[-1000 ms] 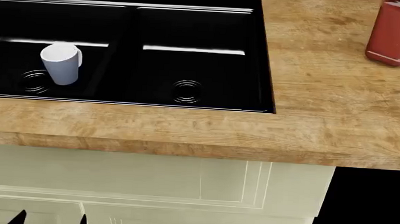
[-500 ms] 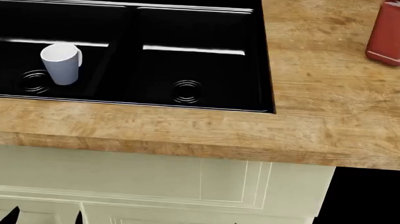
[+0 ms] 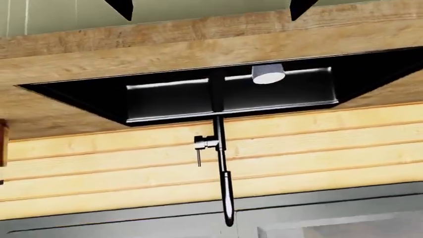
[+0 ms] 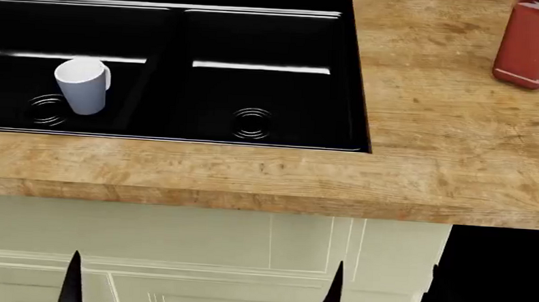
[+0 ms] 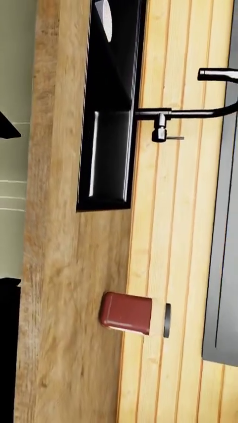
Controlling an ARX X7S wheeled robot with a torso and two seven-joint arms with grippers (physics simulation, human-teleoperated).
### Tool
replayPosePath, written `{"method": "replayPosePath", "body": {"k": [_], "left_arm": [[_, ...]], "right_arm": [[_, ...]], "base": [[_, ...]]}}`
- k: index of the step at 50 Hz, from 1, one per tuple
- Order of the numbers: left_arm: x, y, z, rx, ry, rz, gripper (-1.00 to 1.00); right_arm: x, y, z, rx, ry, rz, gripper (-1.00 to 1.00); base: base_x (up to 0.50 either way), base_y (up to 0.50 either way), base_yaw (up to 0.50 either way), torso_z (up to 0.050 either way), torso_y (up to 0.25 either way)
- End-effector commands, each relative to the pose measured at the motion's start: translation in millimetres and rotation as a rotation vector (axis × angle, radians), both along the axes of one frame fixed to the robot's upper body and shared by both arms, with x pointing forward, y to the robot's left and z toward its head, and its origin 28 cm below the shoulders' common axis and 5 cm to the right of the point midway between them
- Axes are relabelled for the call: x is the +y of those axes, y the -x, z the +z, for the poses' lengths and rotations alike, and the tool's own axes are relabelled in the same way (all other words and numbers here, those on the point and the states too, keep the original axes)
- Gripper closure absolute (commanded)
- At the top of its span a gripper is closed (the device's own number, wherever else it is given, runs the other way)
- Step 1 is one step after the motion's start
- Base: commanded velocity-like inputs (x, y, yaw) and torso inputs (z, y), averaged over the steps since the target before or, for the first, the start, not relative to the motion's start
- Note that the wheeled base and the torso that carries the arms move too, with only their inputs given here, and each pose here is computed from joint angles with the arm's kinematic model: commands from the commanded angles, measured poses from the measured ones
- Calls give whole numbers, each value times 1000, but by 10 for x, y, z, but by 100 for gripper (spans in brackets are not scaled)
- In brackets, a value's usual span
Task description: Turn on the sink faucet.
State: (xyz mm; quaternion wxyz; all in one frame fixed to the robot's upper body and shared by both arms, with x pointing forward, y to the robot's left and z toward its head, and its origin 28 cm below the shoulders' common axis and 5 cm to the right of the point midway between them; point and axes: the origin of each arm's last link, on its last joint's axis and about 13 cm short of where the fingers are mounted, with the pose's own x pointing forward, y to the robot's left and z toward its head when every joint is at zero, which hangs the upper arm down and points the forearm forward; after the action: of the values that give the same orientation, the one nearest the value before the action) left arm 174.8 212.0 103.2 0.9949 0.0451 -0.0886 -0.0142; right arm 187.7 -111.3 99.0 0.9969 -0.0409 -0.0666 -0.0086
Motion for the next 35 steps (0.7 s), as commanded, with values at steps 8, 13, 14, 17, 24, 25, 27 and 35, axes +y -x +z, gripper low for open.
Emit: {"method": "replayPosePath", "body": {"k": [8,13,14,17,24,25,27,35], "left_arm": [[101,97,665,-74,-37,-9,-100],[179,33,880,-98,-36,1,-100],[182,50,928,-102,-38,-1,-100],[202,80,1061,-119,-62,14,-100],[203,109,1267,-139,-74,1,-100],[203,116,1300,-151,-78,11,-100],[205,128,1344,-151,-78,15,-100],[217,104,1360,-118,-83,27,-100]], "right_arm": [[-51,129,543,-70,79,-5,-100],[-67,161,634,-84,92,-11,-100],[-75,162,660,-84,104,-16,-100],[-89,161,763,-97,130,-26,-100],[-106,138,858,-116,154,-28,-100],[-111,139,876,-120,138,-23,-100],[-113,158,907,-124,140,-20,-100],[-113,185,974,-123,148,-30,-100]], "base": [[0,0,0,0,0],[0,0,0,0,0],[0,0,0,0,0],[0,0,0,0,0],[0,0,0,0,0],[0,0,0,0,0],[0,0,0,0,0],[0,301,0,0,0]]}}
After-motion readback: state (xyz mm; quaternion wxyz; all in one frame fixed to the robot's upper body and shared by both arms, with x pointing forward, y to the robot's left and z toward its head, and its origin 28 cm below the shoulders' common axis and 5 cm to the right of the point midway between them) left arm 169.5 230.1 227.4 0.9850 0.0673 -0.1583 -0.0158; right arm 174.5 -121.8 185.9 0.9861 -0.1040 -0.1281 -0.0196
